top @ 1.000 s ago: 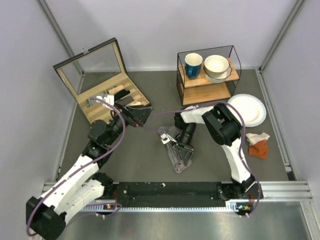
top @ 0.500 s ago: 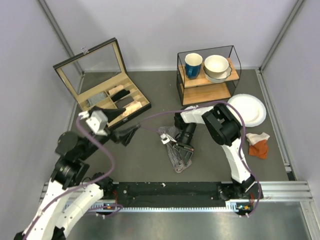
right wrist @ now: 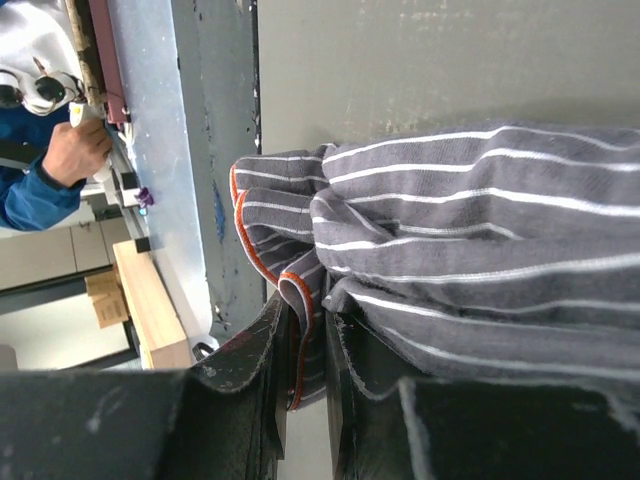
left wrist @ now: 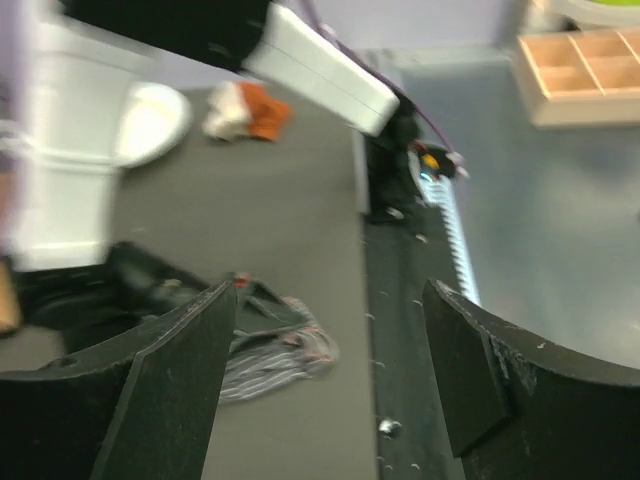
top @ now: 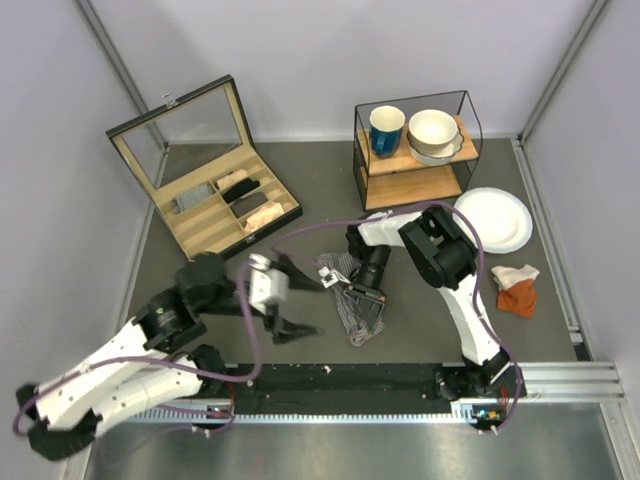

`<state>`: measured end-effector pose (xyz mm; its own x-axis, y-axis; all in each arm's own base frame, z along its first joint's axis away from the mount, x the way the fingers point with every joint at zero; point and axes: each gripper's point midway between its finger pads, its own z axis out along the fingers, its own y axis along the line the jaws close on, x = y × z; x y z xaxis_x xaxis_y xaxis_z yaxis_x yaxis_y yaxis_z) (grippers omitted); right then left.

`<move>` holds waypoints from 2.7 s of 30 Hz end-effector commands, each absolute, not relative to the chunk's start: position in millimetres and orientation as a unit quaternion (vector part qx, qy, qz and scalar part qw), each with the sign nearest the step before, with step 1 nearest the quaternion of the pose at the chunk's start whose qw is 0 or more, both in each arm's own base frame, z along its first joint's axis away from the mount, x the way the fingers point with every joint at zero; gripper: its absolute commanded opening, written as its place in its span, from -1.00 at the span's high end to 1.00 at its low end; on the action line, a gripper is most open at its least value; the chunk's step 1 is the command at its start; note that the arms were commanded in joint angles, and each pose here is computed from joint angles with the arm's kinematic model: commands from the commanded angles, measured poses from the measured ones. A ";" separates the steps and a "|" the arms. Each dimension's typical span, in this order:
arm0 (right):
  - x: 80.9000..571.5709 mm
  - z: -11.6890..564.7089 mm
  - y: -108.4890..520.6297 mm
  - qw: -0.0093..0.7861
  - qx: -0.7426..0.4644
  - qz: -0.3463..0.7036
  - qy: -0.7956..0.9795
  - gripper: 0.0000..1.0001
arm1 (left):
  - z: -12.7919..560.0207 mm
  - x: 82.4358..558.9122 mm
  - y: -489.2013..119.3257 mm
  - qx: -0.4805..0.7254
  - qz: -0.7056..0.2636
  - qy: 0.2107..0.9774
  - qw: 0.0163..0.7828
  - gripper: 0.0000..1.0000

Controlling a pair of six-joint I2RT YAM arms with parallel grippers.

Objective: Roll the underwear
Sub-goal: Roll the underwear to the center of the board.

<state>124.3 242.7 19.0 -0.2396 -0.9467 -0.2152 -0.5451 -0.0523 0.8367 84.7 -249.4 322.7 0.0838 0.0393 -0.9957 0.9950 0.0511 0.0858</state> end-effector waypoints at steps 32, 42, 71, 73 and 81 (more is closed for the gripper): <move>123.1 -0.3 222.4 0.267 0.599 -0.394 -0.643 0.75 | 35.1 117.8 -356.9 0.620 -0.158 0.679 0.361 0.20; 152.5 27.8 231.0 0.169 0.604 -0.412 -0.660 0.44 | 23.2 98.8 -350.8 0.581 -0.293 0.715 0.255 1.00; 224.2 149.2 179.3 -0.412 0.686 -0.225 -0.556 -0.98 | -10.0 154.3 -310.0 0.240 -0.490 0.838 -0.023 1.00; 205.9 137.3 189.8 -0.395 0.698 -0.259 -0.538 -0.98 | -11.3 161.1 -308.6 0.226 -0.486 0.844 -0.025 1.00; 146.9 83.5 226.1 -0.306 0.821 -0.215 -0.432 -0.47 | -10.9 171.2 -312.5 0.216 -0.481 0.849 -0.029 0.99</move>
<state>147.4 205.9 88.8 0.3713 -0.6112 -0.6990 -0.9198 -0.3452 -0.1867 153.5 -322.4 22.4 -0.8807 0.4379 -0.1804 0.3305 0.2953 -0.8964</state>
